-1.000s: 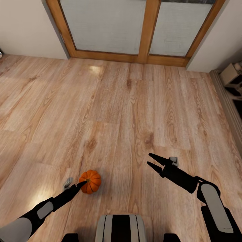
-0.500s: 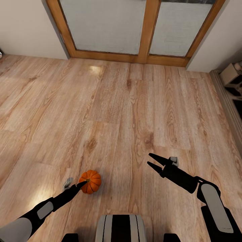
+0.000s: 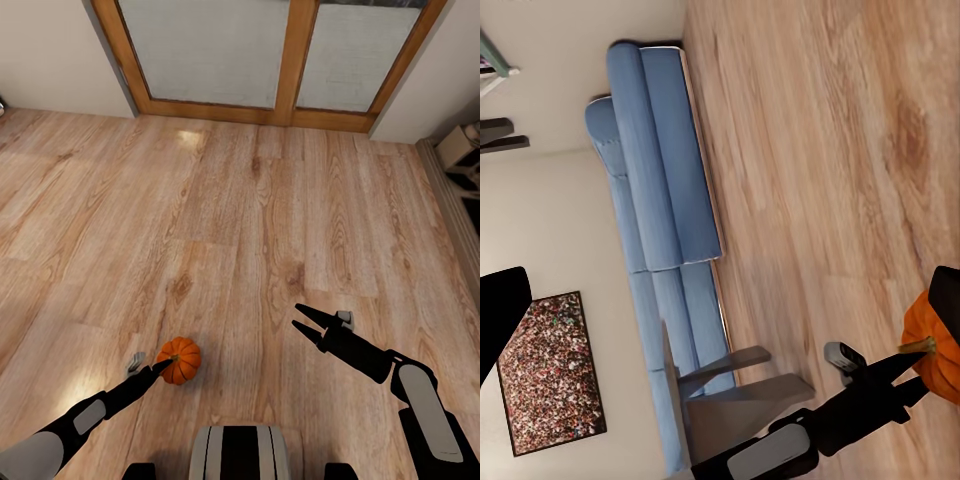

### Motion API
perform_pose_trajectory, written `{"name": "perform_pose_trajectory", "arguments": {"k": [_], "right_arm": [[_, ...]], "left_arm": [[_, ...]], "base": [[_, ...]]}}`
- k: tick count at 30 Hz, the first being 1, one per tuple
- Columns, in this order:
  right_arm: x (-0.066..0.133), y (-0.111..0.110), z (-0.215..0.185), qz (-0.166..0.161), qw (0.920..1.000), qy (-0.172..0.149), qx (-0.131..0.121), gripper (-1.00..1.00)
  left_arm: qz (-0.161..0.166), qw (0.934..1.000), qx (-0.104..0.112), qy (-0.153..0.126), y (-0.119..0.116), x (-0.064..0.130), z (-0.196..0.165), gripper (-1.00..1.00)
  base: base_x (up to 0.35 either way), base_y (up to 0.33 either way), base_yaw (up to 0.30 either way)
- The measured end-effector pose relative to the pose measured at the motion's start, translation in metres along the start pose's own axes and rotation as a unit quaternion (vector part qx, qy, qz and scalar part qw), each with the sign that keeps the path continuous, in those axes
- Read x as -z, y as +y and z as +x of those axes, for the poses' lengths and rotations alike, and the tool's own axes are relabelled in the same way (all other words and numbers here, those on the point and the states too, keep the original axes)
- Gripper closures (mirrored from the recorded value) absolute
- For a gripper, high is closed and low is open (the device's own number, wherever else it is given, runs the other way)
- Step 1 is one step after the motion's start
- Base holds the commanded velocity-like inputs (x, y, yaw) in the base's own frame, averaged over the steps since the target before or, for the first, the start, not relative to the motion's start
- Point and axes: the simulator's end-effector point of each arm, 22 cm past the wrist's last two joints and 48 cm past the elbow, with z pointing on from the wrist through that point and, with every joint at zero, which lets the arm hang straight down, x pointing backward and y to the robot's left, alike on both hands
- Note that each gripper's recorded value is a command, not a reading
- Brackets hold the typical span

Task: Place each of the two pumpkins and all three candles from the living room inside a cabinet in the living room (use any cabinet), then make sure every cabinet is closed, and position the cauldron so it is next to a table in the living room.

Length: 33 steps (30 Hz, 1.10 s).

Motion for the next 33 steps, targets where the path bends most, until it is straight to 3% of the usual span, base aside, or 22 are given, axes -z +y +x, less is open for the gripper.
{"name": "perform_pose_trajectory", "arguments": {"k": [4, 17, 24, 33], "right_arm": [[0.0, 0.0, 0.0, 0.0, 1.0, 0.0, 0.0, -1.0], [0.003, 0.029, -0.002, -0.016, 0.9997, -0.003, 0.02, -1.0], [0.005, 0.044, -0.001, -0.024, 0.9992, -0.004, 0.031, -1.0], [0.008, 0.064, -0.002, -0.035, 0.9983, -0.006, 0.046, -1.0]], "left_arm": [[0.0, 1.0, -0.001, 0.0, 0.0, 0.0, 0.0, 1.0], [0.022, 0.9995, -0.017, -0.014, -0.027, 0.008, -0.016, 1.0], [0.058, 0.9979, -0.024, -0.018, -0.053, 0.014, -0.022, 1.0], [0.074, 0.9964, -0.033, -0.026, -0.072, 0.022, -0.032, 1.0]], "base": [[0.0, 0.0, 0.0], [0.0, 0.0, 0.0], [0.0, 0.0, 0.0], [0.0, 0.0, 0.0]]}}
